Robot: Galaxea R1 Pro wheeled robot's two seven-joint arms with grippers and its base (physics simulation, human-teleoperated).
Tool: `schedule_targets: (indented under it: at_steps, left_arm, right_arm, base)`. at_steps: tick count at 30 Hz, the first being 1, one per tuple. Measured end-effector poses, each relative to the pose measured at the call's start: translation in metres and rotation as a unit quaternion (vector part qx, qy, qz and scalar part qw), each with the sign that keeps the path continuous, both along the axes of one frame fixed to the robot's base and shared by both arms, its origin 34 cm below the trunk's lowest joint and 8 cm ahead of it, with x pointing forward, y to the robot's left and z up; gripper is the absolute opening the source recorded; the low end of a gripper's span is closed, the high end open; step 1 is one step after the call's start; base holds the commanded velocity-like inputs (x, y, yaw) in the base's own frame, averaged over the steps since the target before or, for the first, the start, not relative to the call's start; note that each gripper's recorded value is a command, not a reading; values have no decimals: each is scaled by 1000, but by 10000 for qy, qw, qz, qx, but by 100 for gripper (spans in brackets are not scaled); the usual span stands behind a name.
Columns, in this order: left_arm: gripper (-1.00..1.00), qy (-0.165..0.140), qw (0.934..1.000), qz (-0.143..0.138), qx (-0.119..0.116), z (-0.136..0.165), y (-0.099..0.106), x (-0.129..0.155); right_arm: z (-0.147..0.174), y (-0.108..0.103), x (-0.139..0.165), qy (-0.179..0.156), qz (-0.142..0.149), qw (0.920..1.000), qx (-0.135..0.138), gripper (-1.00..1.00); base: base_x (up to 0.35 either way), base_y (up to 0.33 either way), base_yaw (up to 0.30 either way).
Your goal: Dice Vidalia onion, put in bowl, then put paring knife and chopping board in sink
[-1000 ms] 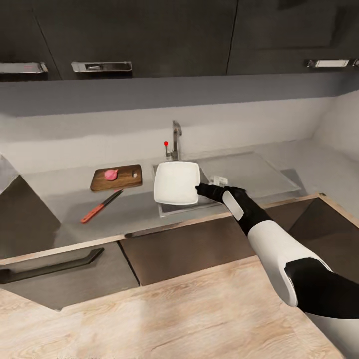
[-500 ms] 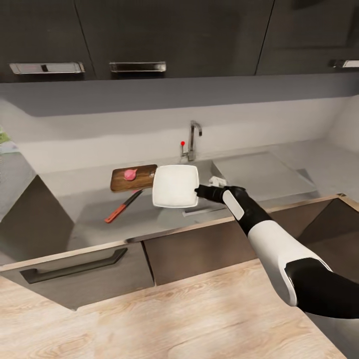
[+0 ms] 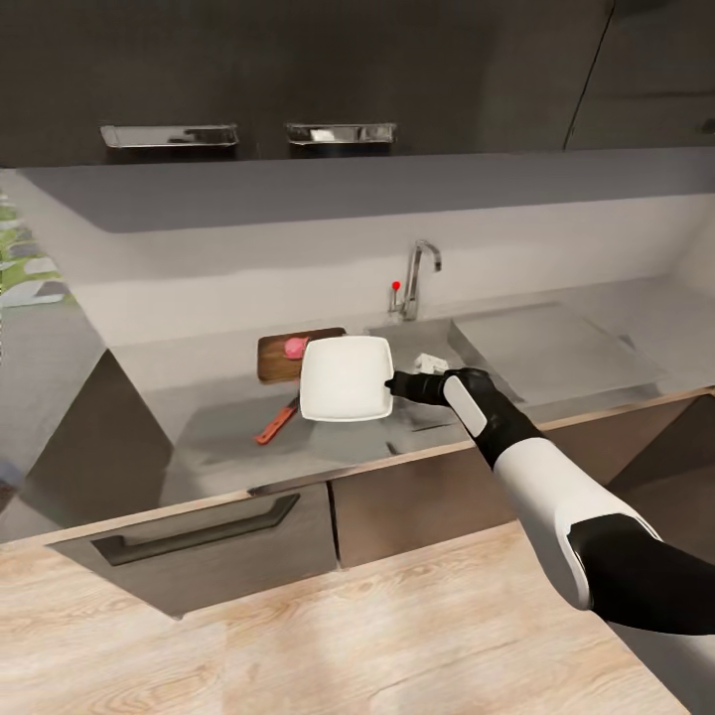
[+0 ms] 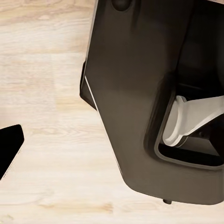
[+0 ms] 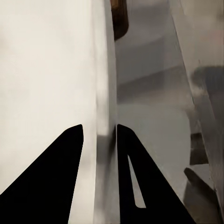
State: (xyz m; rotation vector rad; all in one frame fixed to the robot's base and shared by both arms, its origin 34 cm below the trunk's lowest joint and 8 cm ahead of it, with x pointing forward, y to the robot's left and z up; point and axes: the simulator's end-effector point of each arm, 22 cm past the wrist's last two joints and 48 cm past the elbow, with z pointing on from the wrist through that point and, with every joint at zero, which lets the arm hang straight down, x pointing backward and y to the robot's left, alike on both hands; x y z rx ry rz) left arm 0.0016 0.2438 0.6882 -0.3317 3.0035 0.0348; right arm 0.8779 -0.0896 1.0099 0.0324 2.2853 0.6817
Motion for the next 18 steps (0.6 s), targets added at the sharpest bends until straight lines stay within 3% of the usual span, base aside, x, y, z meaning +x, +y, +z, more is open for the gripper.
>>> schedule_targets:
  at_steps: [18]
  left_arm:
    - [100, 0, 10000, -1, 2, 0, 0, 0]
  right_arm:
    - [0, 0, 0, 6, 8, 10000, 0, -100]
  base:
    - [0, 313, 17]
